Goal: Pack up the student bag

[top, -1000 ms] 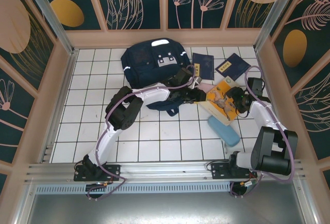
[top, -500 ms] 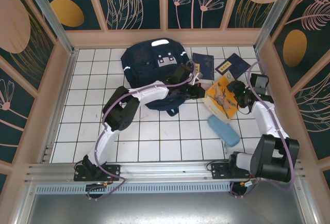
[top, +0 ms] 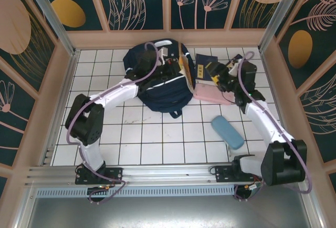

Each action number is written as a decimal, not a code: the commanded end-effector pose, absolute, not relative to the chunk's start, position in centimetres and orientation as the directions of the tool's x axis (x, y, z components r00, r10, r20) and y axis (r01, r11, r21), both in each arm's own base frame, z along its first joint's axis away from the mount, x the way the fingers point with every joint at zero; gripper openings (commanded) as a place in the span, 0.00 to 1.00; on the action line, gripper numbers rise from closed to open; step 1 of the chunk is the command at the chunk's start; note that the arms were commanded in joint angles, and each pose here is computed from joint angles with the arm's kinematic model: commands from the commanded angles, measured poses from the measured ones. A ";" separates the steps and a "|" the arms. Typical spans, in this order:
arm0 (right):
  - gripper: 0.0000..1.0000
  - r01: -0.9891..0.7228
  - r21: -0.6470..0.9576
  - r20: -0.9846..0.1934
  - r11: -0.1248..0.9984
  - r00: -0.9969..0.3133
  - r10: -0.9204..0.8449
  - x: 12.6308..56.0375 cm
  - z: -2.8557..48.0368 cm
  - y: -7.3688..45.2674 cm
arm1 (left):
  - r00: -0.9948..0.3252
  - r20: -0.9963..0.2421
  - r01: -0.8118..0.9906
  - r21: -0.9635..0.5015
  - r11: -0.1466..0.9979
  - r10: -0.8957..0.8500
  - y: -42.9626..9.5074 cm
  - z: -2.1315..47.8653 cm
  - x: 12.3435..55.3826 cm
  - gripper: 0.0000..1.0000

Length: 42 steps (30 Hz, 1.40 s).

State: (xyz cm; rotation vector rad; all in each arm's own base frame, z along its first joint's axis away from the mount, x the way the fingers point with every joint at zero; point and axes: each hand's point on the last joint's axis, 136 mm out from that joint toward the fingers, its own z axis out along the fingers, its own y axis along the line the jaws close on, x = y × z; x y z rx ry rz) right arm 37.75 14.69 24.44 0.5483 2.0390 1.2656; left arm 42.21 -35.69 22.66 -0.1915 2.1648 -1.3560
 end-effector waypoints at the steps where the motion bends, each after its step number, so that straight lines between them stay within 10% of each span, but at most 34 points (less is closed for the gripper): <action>1: 0.80 -0.035 0.965 -0.202 0.261 -0.733 0.649 38.1 25.2 18.9 | -0.674 -0.339 0.019 -0.896 0.444 -0.656 -31.3 23.1 43.5 0.00; 21: 0.81 0.272 0.962 0.238 -0.028 -0.782 0.577 37.4 15.0 29.1 | -0.675 -0.138 -0.172 -0.926 0.336 -0.724 -29.8 19.0 41.0 0.00; 42: 0.41 0.251 0.951 0.300 -0.179 -0.621 0.724 40.5 15.2 27.3 | -0.699 -0.066 -0.232 -0.921 0.312 -0.712 -29.1 16.8 38.7 0.00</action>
